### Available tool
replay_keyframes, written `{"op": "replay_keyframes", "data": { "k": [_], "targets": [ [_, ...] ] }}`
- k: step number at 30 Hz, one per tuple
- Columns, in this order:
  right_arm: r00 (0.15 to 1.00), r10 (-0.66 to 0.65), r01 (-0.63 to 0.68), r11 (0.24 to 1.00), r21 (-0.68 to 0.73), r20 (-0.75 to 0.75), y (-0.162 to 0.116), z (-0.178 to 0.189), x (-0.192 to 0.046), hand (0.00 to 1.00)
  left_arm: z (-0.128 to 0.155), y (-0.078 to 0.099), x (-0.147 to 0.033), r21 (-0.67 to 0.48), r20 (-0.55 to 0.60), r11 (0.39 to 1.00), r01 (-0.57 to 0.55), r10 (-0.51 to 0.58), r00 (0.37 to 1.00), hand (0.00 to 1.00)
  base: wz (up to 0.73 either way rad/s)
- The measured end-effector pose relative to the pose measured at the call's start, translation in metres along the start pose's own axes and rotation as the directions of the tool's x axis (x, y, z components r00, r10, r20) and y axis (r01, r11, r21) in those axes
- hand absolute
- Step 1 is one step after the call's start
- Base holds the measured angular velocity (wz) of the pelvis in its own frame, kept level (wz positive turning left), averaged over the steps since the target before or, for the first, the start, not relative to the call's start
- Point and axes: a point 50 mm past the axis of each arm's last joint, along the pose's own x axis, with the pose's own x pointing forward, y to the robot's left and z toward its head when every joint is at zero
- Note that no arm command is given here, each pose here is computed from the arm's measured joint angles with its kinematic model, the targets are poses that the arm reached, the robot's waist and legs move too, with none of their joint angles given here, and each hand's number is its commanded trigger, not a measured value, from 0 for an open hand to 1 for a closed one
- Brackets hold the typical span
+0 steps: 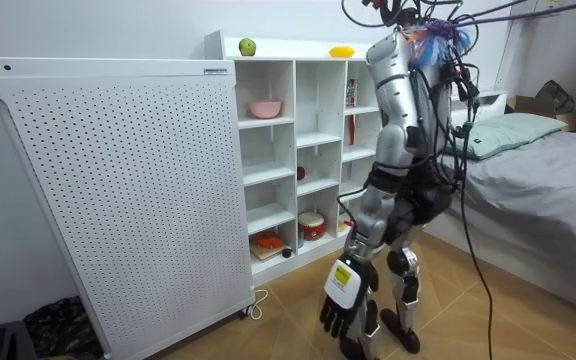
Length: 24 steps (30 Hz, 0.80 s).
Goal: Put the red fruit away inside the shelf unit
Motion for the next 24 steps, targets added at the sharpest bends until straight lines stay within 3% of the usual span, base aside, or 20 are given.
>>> {"op": "replay_keyframes", "data": {
  "k": [3, 6, 9, 16, 24],
  "targets": [
    [0.997, -0.013, -0.003, 0.976, -0.218, -0.074, -0.009, -0.033, -0.005, 0.0, -0.006, -0.005, -0.003, 0.05, 0.005, 0.999, 0.001, -0.001, 1.0, 0.0, -0.19],
    [0.998, 0.002, -0.026, 0.93, -0.367, -0.066, -0.007, -0.04, -0.008, 0.0, -0.001, -0.004, -0.003, 0.064, 0.039, 0.998, -0.019, 0.017, 0.999, 0.0, -0.2],
    [0.996, 0.006, -0.043, 0.912, -0.408, -0.092, -0.005, -0.054, -0.01, 0.0, 0.001, -0.005, -0.003, 0.07, 0.054, 0.997, -0.037, 0.033, 0.998, 0.0, 0.05],
    [0.981, -0.001, -0.071, 0.927, -0.369, -0.192, -0.005, -0.099, -0.022, 0.0, 0.001, -0.015, -0.003, -0.014, 0.023, 0.999, -0.04, 0.04, 0.999, 0.0, -0.04],
    [0.967, -0.042, -0.035, 0.955, -0.294, -0.253, -0.011, -0.121, -0.029, 0.0, -0.012, -0.02, -0.004, -0.051, -0.073, 0.997, -0.049, 0.045, 0.996, 0.0, -0.2]
  ]
}}
